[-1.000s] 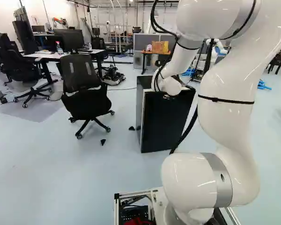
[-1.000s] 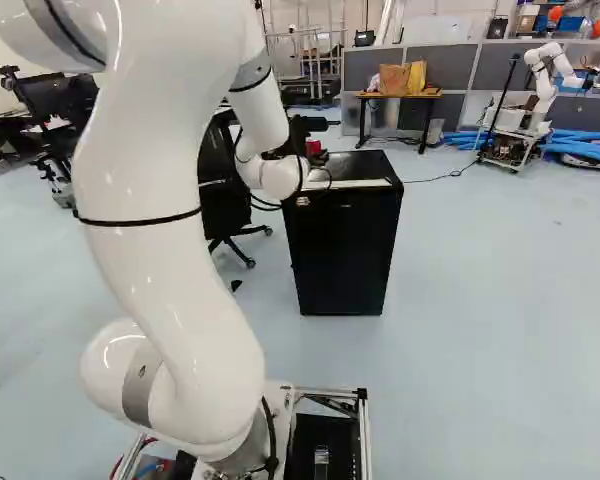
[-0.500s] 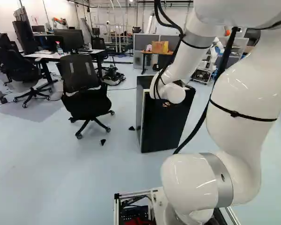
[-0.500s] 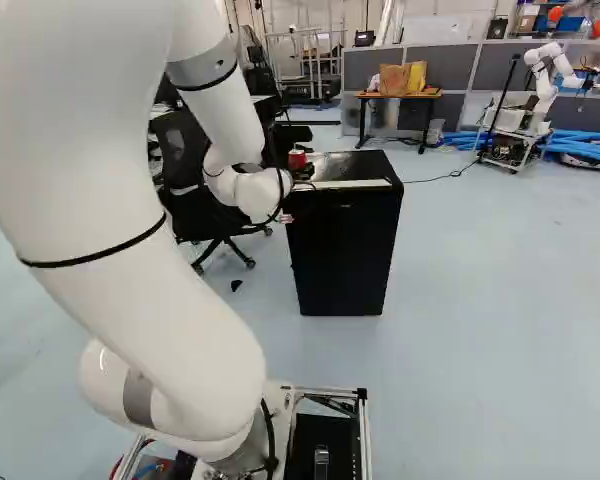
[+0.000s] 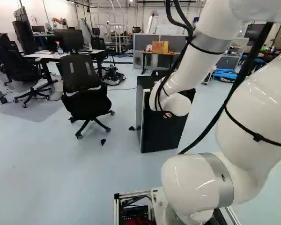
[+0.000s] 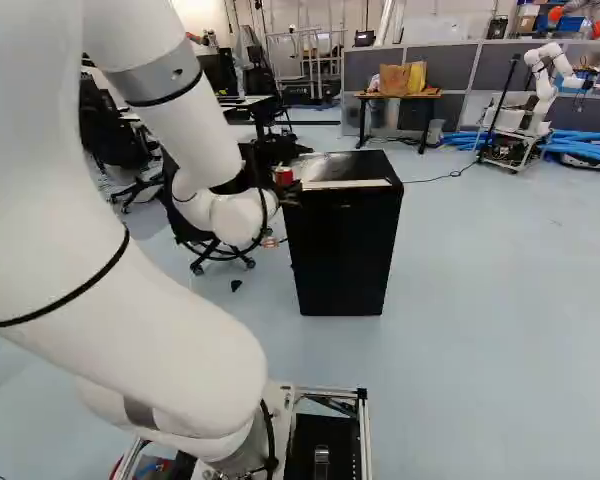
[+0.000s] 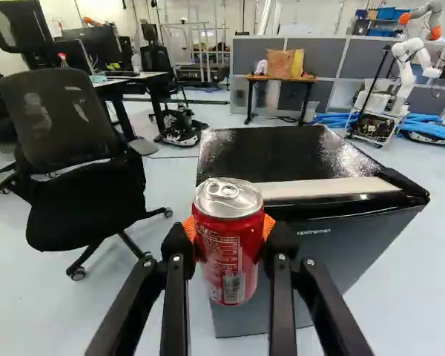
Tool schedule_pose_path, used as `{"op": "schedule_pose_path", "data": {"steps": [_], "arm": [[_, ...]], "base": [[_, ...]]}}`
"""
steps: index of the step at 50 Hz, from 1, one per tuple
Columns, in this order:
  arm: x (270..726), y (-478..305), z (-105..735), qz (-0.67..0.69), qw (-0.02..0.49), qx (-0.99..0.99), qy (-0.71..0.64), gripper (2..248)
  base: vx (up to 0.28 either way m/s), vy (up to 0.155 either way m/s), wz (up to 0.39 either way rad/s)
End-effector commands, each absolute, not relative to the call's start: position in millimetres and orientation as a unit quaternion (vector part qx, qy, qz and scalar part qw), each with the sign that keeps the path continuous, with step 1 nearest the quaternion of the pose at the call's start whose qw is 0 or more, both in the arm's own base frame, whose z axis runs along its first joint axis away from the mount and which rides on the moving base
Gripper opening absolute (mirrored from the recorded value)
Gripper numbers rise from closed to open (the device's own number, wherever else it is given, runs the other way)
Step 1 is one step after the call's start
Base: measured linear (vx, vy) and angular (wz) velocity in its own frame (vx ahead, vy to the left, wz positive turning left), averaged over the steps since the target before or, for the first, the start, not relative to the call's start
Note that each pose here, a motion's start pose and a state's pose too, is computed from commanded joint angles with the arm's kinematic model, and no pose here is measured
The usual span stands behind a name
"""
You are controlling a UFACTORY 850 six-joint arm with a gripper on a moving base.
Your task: Grab a drink from the fridge
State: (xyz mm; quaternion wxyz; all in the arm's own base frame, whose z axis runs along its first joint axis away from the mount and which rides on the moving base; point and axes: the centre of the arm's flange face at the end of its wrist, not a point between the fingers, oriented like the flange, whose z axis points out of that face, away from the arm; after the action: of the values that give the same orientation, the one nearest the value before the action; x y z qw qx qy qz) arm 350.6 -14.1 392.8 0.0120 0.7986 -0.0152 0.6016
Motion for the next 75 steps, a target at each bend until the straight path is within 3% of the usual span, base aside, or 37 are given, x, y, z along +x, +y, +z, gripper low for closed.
{"op": "schedule_pose_path", "data": {"steps": [36, 75], "arm": [[284, -2, 371, 0.584, 0.002, 0.812, -0.003, 99], [270, 0, 366, 0.581, 0.0, 0.814, 0.0, 99]], "base": [[0.0, 0.0, 0.0], [0.0, 0.0, 0.0]]}}
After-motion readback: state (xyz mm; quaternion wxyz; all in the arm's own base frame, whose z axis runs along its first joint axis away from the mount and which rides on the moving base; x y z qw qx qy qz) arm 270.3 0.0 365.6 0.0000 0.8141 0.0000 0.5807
